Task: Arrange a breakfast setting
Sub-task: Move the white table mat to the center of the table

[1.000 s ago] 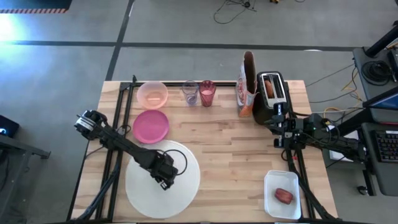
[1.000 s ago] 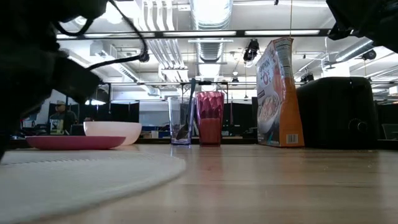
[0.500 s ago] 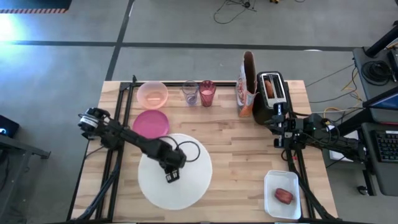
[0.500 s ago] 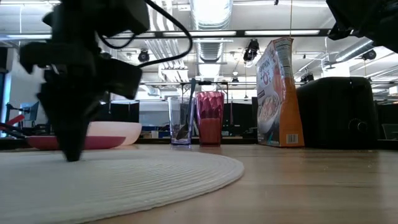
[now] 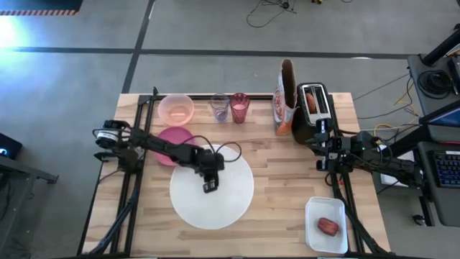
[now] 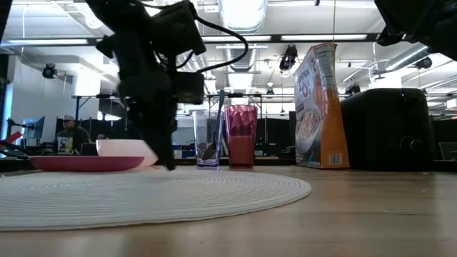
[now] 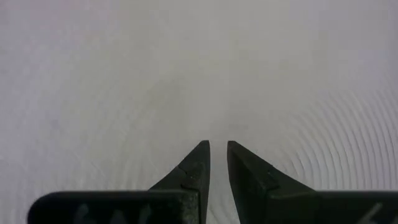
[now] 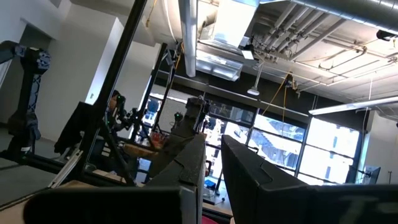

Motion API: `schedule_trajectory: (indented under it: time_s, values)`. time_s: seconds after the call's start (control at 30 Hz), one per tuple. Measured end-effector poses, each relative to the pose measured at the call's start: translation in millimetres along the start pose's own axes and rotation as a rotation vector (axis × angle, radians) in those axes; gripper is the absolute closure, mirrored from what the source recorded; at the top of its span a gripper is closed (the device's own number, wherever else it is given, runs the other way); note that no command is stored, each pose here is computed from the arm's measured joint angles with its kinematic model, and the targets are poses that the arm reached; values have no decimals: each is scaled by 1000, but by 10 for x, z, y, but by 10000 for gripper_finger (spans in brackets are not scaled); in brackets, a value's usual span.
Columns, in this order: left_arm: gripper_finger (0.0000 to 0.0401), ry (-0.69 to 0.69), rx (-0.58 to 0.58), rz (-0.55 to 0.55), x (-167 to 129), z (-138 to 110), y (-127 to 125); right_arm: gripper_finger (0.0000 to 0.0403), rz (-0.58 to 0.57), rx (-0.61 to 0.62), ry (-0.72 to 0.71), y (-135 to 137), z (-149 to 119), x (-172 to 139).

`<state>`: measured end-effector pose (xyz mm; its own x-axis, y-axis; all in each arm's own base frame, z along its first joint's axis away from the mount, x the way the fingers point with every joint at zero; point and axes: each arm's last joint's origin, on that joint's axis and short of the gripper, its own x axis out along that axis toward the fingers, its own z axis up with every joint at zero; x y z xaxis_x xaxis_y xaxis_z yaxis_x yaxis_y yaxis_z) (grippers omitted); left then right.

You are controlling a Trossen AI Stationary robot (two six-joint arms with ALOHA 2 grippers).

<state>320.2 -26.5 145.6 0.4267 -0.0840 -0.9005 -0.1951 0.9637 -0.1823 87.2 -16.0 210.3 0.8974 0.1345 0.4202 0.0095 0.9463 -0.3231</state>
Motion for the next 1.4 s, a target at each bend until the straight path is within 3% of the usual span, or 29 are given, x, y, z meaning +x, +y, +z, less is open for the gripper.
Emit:
schedule_trajectory:
  time_s: [0.23,0.5,0.7,1.4]
  values:
    - [363,-12,-14,-9,-9,45,96,360,0,0,0,0,-1,0]
    - [363,163,-77,-99,-30,-97,40,360,0,0,0,0,0,0]
    - [363,247,-86,-109,-131,-80,-95,360,0,0,0,0,0,0]
    - [363,211,-48,-149,177,5,23,360,0,0,1,0,-2,0]
